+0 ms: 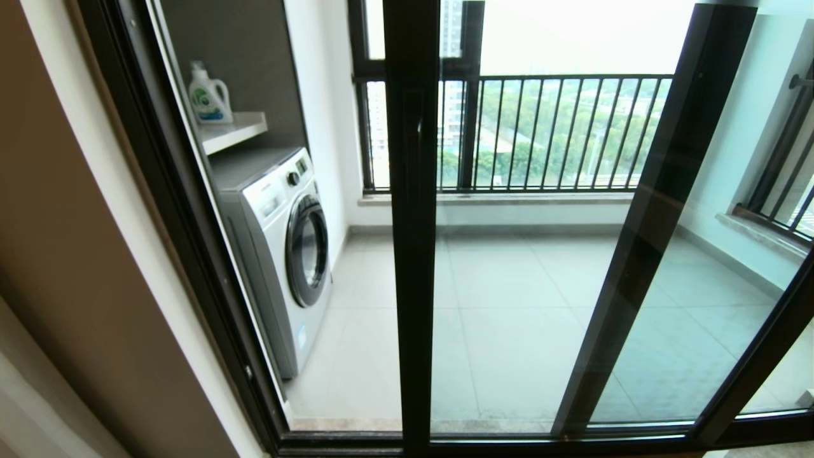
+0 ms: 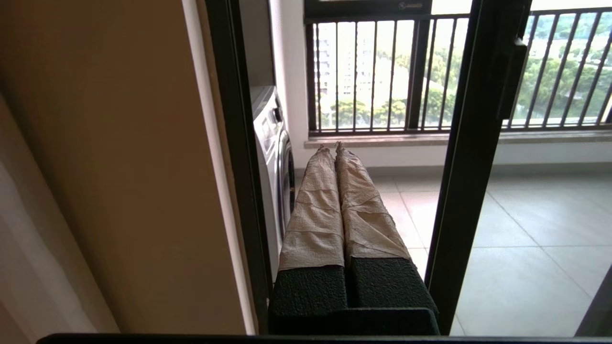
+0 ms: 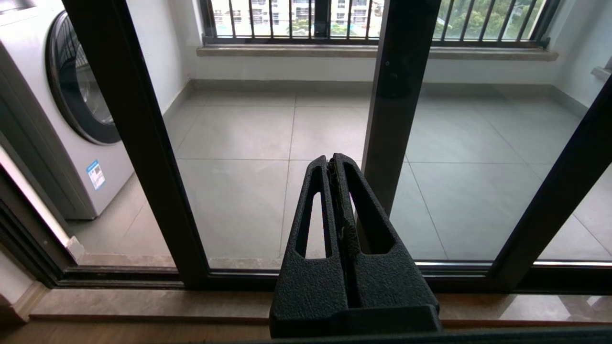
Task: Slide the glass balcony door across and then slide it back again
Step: Close the slid door
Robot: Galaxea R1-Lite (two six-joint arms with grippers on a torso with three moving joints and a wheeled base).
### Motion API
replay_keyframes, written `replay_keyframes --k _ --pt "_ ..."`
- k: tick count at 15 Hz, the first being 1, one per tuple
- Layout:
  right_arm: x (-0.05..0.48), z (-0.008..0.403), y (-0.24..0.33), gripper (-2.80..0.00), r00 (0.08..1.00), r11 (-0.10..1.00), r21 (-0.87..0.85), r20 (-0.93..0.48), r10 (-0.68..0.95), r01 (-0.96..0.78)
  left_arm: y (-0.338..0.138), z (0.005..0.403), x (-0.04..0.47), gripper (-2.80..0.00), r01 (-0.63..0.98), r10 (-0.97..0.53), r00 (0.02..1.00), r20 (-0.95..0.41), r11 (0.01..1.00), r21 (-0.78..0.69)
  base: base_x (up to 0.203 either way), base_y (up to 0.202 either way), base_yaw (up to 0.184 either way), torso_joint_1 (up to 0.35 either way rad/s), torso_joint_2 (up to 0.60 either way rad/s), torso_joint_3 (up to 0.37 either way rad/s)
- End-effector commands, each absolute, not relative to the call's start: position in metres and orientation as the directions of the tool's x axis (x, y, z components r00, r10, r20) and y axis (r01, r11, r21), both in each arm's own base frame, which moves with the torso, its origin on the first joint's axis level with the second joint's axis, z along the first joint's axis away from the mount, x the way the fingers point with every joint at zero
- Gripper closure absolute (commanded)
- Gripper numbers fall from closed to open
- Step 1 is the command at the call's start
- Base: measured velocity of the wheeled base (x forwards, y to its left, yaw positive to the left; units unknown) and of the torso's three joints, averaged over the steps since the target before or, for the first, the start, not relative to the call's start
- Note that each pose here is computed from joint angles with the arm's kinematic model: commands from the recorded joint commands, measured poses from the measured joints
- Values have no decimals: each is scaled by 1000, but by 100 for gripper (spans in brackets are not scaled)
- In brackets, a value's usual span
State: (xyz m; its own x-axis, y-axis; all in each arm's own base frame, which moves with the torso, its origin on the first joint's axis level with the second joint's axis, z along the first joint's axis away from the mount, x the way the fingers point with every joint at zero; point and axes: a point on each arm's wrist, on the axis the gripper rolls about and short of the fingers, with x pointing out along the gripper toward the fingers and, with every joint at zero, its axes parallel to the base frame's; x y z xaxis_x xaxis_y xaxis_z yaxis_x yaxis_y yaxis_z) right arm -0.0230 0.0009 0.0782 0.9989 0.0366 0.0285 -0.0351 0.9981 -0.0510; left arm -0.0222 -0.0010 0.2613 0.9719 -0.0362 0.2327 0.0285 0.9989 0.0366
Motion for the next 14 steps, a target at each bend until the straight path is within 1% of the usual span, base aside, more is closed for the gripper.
replay_keyframes --k 1,3,5,7,8,9,11,14 --pt "-22 75 1 0 999 998 -51 15 37 -36 -2 302 49 0 85 -87 990 114 996 20 0 0 0 0 0 0" --pt "-22 75 1 0 999 998 -51 14 37 -36 -5 318 92 0 161 -161 983 84 987 11 0 0 0 0 0 0" --pt "-22 75 1 0 999 998 -51 15 38 -37 -18 326 133 0 271 -271 961 45 962 3 0 0 0 0 0 0" --pt "-22 75 1 0 999 998 -51 15 37 -37 -47 336 165 0 408 -407 913 28 913 -2 0 0 0 0 0 0" --pt "-22 75 1 0 999 998 -51 15 37 -36 -65 337 178 0 447 -447 894 14 894 -6 0 0 0 0 0 0" --pt "-22 75 1 0 999 998 -51 14 37 -36 -83 337 193 0 458 -458 889 -6 889 -11 0 0 0 0 0 0" --pt "-22 75 1 0 999 998 -51 15 37 -36 -119 334 218 0 433 -433 901 -35 901 -10 0 0 0 0 0 0" --pt "-22 75 1 0 999 998 -51 15 38 -37 -175 332 245 0 396 -396 918 -3 918 -11 0 0 0 0 0 0"
